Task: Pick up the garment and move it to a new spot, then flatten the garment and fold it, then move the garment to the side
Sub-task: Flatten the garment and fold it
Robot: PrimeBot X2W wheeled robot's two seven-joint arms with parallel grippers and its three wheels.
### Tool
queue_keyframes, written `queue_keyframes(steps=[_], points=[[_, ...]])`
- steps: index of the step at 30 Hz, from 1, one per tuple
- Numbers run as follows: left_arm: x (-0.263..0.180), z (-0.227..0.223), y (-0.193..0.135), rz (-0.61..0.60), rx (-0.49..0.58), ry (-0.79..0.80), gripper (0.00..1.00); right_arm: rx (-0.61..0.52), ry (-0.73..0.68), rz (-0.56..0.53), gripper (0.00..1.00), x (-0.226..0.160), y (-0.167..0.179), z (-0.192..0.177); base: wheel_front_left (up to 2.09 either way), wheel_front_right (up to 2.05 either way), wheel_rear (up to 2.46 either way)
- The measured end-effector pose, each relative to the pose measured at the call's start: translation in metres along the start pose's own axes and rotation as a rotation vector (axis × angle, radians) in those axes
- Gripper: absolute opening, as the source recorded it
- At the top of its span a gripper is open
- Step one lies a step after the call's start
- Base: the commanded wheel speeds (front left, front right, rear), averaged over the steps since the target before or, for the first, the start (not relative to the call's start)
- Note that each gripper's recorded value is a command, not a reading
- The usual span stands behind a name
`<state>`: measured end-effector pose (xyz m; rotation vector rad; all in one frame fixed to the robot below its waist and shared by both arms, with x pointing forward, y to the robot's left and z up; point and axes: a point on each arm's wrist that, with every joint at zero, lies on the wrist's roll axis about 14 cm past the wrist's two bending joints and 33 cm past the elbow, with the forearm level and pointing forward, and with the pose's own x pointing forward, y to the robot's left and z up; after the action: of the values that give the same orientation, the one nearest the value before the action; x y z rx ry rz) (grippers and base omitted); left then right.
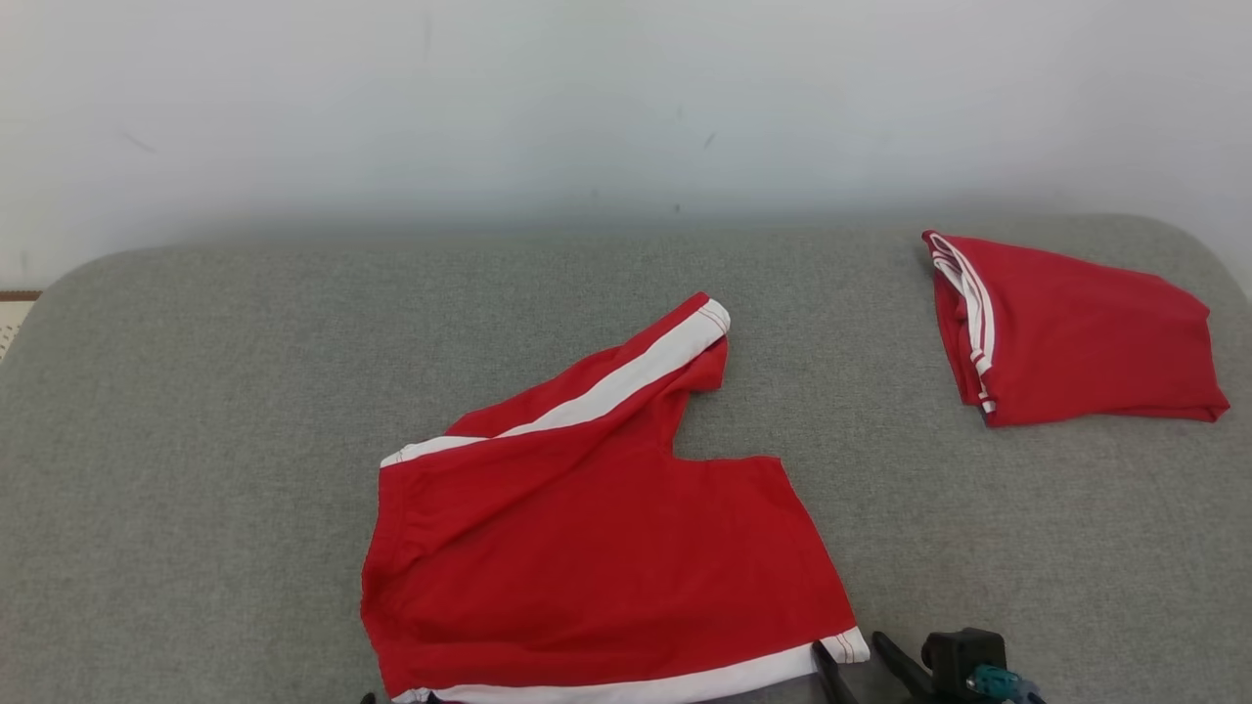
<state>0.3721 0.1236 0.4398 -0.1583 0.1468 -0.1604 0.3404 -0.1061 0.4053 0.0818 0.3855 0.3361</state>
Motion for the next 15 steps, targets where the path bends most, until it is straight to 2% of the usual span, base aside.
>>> queue_keyframes(steps=[4,5,6,7,8,9,10,15], points=[[0.005,-0.005,-0.004,-0.024,0.009,0.022,1.0,-0.002,0.023,0.017,1.0,0.01,0.004,-0.004,0.0,0.0,0.0],[0.006,-0.006,-0.003,-0.023,0.008,0.025,0.98,-0.004,0.029,0.02,0.48,0.011,0.005,-0.005,0.0,0.0,0.0],[0.007,-0.007,-0.003,-0.027,0.01,0.031,0.56,-0.006,0.039,0.022,0.27,0.013,0.005,-0.007,0.0,0.0,0.0],[0.008,-0.008,-0.004,-0.031,0.012,0.034,0.38,-0.007,0.044,0.023,0.0,0.014,0.005,-0.008,0.0,0.0,0.0],[0.009,-0.008,-0.005,-0.037,0.021,0.036,0.3,-0.005,0.048,0.023,0.0,0.015,0.005,-0.009,0.0,0.0,0.0],[0.01,-0.006,-0.007,-0.047,0.03,0.033,0.09,-0.004,0.053,0.026,0.0,0.015,0.006,-0.011,0.0,0.0,0.0],[0.011,-0.005,-0.007,-0.05,0.034,0.029,0.0,-0.002,0.056,0.029,0.0,0.016,0.007,-0.012,0.0,0.0,0.0],[0.01,0.0,-0.008,-0.053,0.046,0.013,0.0,0.014,0.027,0.035,0.0,0.017,0.01,-0.009,0.0,0.0,0.0]])
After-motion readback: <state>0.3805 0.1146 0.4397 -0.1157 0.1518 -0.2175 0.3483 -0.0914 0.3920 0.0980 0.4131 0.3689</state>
